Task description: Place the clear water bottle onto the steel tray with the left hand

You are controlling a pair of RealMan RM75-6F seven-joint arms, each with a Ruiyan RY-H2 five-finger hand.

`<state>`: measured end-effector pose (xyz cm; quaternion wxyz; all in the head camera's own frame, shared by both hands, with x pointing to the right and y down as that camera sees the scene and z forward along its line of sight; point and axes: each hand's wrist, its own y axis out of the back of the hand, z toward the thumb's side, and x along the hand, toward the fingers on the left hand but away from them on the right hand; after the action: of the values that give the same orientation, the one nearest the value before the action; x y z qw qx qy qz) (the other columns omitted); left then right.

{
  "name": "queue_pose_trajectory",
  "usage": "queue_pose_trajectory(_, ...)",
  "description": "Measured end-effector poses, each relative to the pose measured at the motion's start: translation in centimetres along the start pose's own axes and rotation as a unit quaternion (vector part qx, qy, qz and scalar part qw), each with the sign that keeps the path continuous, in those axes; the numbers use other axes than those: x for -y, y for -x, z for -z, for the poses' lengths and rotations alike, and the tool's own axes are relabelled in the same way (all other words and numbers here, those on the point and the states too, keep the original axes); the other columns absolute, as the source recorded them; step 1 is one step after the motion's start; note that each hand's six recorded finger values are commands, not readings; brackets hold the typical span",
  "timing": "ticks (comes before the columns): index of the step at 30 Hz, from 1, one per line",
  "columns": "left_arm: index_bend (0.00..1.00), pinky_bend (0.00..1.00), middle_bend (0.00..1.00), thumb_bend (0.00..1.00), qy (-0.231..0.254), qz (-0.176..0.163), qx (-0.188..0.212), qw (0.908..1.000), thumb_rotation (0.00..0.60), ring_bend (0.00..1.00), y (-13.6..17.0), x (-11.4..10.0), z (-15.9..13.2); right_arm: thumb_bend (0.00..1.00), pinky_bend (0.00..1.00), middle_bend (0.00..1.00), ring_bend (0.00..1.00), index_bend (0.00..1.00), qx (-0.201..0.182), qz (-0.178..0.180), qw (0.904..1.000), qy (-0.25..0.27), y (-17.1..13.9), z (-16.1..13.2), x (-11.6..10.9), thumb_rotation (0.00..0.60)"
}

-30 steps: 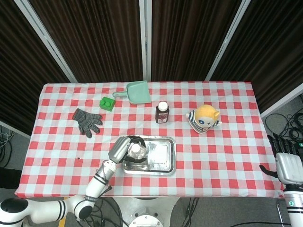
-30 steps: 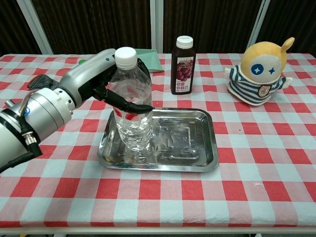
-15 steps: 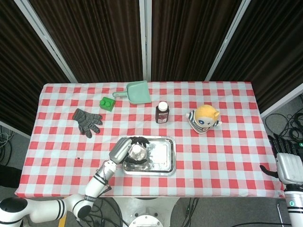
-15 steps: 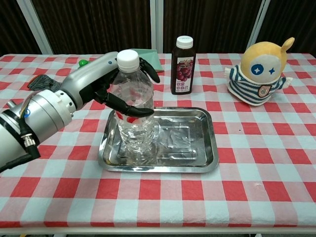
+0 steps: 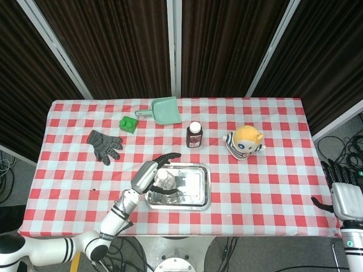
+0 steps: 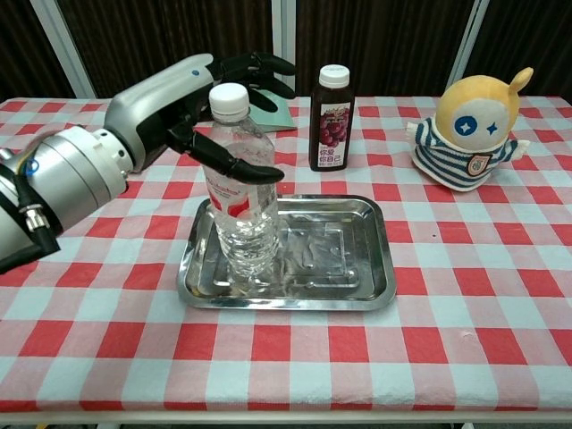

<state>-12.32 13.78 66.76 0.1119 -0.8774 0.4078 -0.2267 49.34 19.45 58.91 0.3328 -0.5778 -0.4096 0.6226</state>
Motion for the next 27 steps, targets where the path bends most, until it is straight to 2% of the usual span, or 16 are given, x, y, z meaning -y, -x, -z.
queue_pose_trajectory(4,0.2,0.31,0.28,0.0,0.002,-0.001,0.008,1.0,0.6,0.23,-0.1,-1.0,-1.6,0.1,0.0,0.01,0.0,0.01,-0.001,0.003,1.0,0.002,-0.1,0.0,-0.2,0.6)
queue_pose_trajectory(8,0.2,0.31,0.28,0.0,-0.019,-0.006,0.022,0.9996,0.6,0.23,-0.2,-2.4,-3.4,0.1,0.0,0.01,0.0,0.01,-0.005,0.007,1.0,0.004,-0.3,-0.1,-0.5,0.6)
queue_pose_trajectory(14,0.2,0.31,0.28,0.0,-0.036,-0.024,0.034,0.9985,0.6,0.23,-0.1,-5.3,-5.7,0.1,0.0,0.01,0.0,0.01,-0.011,0.01,0.9999,0.006,-0.6,-0.3,-0.7,0.6)
queue_pose_trajectory(17,0.2,0.32,0.29,0.01,-0.049,-0.043,0.035,0.9972,0.6,0.23,0.1,-7.5,-6.4,0.1,0.0,0.01,0.0,0.01,-0.011,0.01,0.9999,0.007,-0.6,-0.3,-0.7,0.6)
queue_pose_trajectory(20,0.24,0.33,0.3,0.1,-0.082,-0.077,0.028,0.9933,0.6,0.23,0.4,-10.7,-6.3,0.1,0.0,0.01,0.0,0.01,-0.011,0.011,0.9998,0.01,-0.7,-0.3,-0.9,0.6)
queue_pose_trajectory(23,0.27,0.33,0.31,0.18,-0.132,-0.113,0.009,0.9848,0.6,0.23,1.1,-14.5,-4.9,0.1,0.0,0.01,0.0,0.01,-0.012,0.013,0.9997,0.015,-0.7,-0.3,-1.1,0.6)
queue_pose_trajectory(26,0.27,0.33,0.31,0.21,-0.191,-0.144,-0.029,0.9706,0.6,0.23,2.4,-19.0,-2.2,0.1,0.0,0.01,0.0,0.01,-0.012,0.013,0.9997,0.019,-0.6,-0.3,-1.2,0.6)
queue_pose_trajectory(27,0.27,0.33,0.31,0.21,-0.216,-0.155,-0.05,0.9626,0.6,0.23,3.5,-20.9,-0.9,0.1,0.0,0.01,0.0,0.01,-0.013,0.011,0.9997,0.019,-0.6,-0.3,-1.1,0.6)
